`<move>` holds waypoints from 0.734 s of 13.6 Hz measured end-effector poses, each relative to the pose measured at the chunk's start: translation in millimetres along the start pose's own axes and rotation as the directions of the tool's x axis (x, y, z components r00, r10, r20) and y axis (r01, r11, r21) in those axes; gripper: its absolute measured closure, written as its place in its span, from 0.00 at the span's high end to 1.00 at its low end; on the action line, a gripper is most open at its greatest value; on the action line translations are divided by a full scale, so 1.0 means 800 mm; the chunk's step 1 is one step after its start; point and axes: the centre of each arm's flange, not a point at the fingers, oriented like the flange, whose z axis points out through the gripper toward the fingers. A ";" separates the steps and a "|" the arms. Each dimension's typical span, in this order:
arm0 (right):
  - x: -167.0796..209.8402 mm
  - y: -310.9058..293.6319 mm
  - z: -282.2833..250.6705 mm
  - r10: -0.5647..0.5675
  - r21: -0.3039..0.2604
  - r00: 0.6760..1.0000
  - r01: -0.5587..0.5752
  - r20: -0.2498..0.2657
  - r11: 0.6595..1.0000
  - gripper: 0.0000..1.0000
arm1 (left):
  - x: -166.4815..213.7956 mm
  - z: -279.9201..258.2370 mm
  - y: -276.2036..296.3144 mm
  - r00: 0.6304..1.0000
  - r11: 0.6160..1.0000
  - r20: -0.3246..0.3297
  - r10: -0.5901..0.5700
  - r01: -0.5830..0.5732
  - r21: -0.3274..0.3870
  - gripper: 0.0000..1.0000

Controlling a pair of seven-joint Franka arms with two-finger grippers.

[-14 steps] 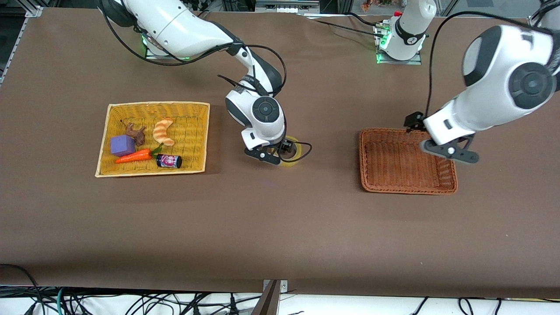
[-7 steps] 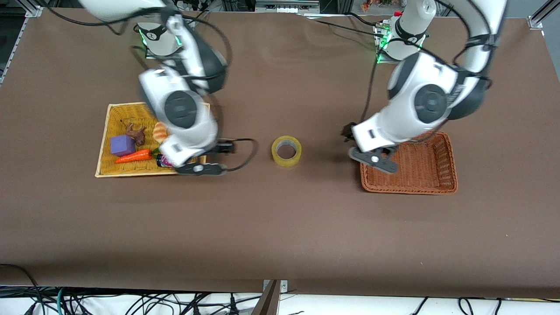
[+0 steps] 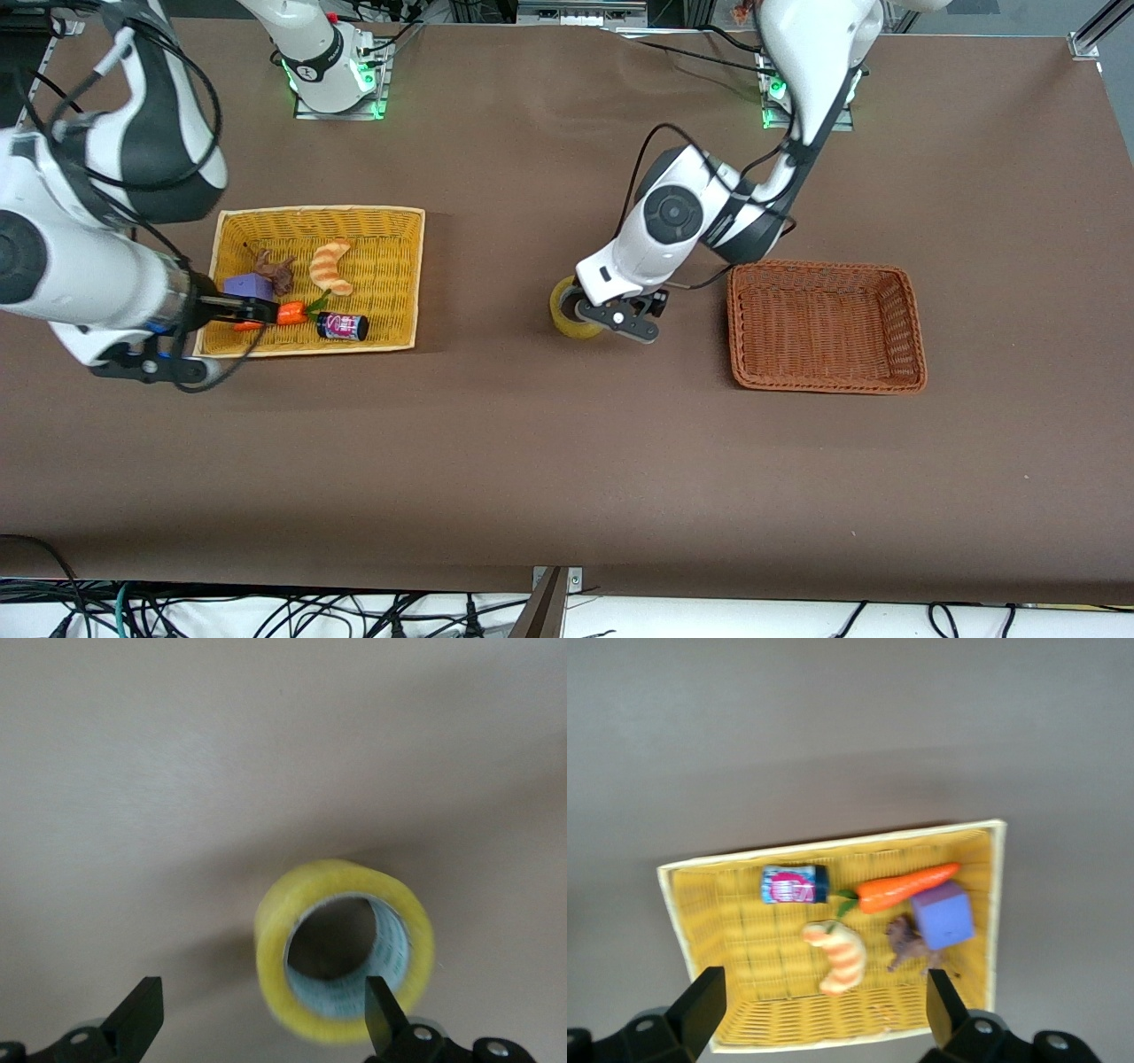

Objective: Transfer tape with both arms
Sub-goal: 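Grasp the tape with the left gripper while the right gripper withdraws, then lower the tape into the brown basket with the left gripper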

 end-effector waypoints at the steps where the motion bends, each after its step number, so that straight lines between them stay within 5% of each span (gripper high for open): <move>1: -0.004 0.023 -0.015 -0.005 -0.007 1.000 0.005 -0.005 1.000 1.00 | -0.001 0.030 0.003 1.000 1.000 -0.020 0.004 -0.004 -0.004 1.00; 4: -0.012 0.112 -0.060 -0.039 -0.012 0.998 0.039 -0.038 0.999 1.00 | -0.001 0.064 0.006 0.999 1.000 -0.048 0.007 -0.008 -0.010 0.94; 10: -0.041 0.170 -0.091 -0.017 -0.029 0.980 0.012 -0.198 1.000 1.00 | -0.002 0.056 0.012 0.999 0.999 -0.038 0.036 -0.036 0.009 0.29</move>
